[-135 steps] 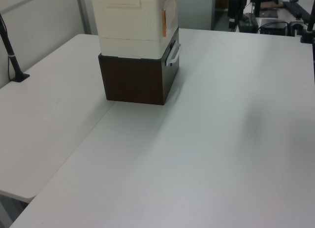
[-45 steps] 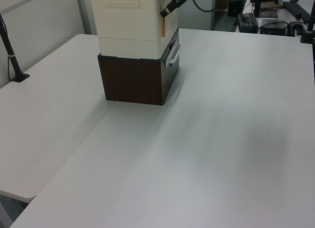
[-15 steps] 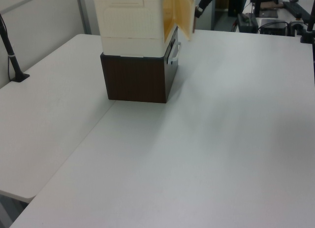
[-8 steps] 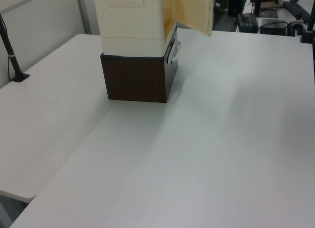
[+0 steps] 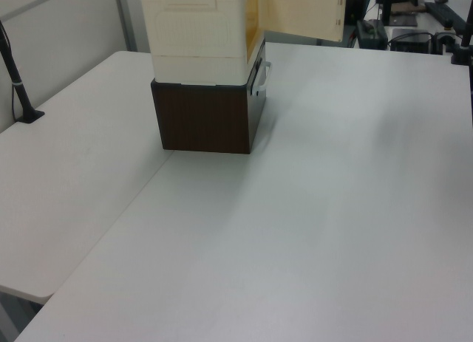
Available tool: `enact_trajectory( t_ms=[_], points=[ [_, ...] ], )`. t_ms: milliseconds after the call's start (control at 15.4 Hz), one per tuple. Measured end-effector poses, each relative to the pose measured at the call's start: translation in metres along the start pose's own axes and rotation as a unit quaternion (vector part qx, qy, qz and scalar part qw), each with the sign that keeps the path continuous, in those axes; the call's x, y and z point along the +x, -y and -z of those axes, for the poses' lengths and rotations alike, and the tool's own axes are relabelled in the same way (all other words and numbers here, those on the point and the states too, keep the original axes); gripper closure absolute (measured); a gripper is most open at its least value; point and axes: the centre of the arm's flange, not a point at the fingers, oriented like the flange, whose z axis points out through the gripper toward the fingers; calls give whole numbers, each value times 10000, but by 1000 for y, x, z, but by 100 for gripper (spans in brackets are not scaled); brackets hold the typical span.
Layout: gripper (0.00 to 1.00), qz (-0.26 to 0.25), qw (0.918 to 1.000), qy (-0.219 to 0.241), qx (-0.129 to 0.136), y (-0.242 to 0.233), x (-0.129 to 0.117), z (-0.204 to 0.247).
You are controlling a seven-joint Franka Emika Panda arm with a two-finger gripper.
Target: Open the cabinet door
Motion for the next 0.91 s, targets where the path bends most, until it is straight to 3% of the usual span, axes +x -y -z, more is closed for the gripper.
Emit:
enact_trajectory(
  t_ms=[391,586,912],
  points=[
    [0,-157,9994,-20,-319,-34,-8,16],
    [0,-87,9980,271,-568,-43,-15,36],
    [0,-52,9969,589,-517,-30,-25,77]
  ],
)
